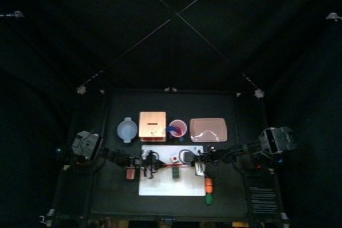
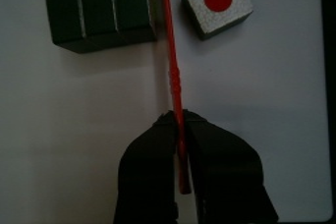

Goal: Cut the sushi into 4 pieces with the knife
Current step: Cut the sushi into 4 pieces

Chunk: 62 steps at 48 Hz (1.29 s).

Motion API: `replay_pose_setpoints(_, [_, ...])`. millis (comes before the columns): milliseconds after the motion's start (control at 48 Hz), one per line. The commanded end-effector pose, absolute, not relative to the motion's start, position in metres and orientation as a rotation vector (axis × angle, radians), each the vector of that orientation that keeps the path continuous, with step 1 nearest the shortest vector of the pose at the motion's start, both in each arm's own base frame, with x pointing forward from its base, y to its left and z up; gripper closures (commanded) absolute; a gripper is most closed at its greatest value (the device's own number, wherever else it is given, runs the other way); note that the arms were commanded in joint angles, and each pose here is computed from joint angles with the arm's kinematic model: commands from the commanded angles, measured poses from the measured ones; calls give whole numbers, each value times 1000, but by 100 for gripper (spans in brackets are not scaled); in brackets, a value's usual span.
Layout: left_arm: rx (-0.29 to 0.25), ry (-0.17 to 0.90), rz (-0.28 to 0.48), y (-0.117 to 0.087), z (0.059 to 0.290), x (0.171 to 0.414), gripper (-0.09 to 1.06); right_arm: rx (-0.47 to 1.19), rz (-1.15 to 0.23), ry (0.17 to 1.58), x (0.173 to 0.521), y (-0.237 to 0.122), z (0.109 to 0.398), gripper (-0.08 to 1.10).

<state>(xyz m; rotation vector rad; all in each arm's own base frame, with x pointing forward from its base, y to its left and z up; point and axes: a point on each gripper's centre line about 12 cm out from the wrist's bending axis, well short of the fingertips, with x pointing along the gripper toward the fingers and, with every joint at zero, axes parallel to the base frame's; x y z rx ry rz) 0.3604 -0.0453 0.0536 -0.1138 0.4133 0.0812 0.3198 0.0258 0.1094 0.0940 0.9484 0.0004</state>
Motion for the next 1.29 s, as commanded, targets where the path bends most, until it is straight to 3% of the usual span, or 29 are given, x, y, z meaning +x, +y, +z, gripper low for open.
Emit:
replay_pose_setpoints(21, [-126, 436, 126, -34, 45, 365, 86, 102, -7, 911, 331, 23, 116, 99])
replay_pose_setpoints(208, [-137, 426, 170, -15, 50, 369, 86, 113, -40, 911, 331, 10, 118, 99])
replay_pose_setpoints(333, [-115, 416, 180, -4, 60, 369, 86, 120, -64, 888, 332, 0, 125, 99])
replay_pose_setpoints(625, [-52, 361, 156, -2, 101, 371, 86, 113, -61, 823, 333, 0, 157, 99])
replay_pose_setpoints(917, [-46, 263, 75, -30, 141, 371, 86, 89, 13, 779, 328, 25, 183, 99])
replay_pose_setpoints(1292, [-39, 304, 2, -63, 124, 375, 87, 85, 68, 772, 328, 46, 181, 99])
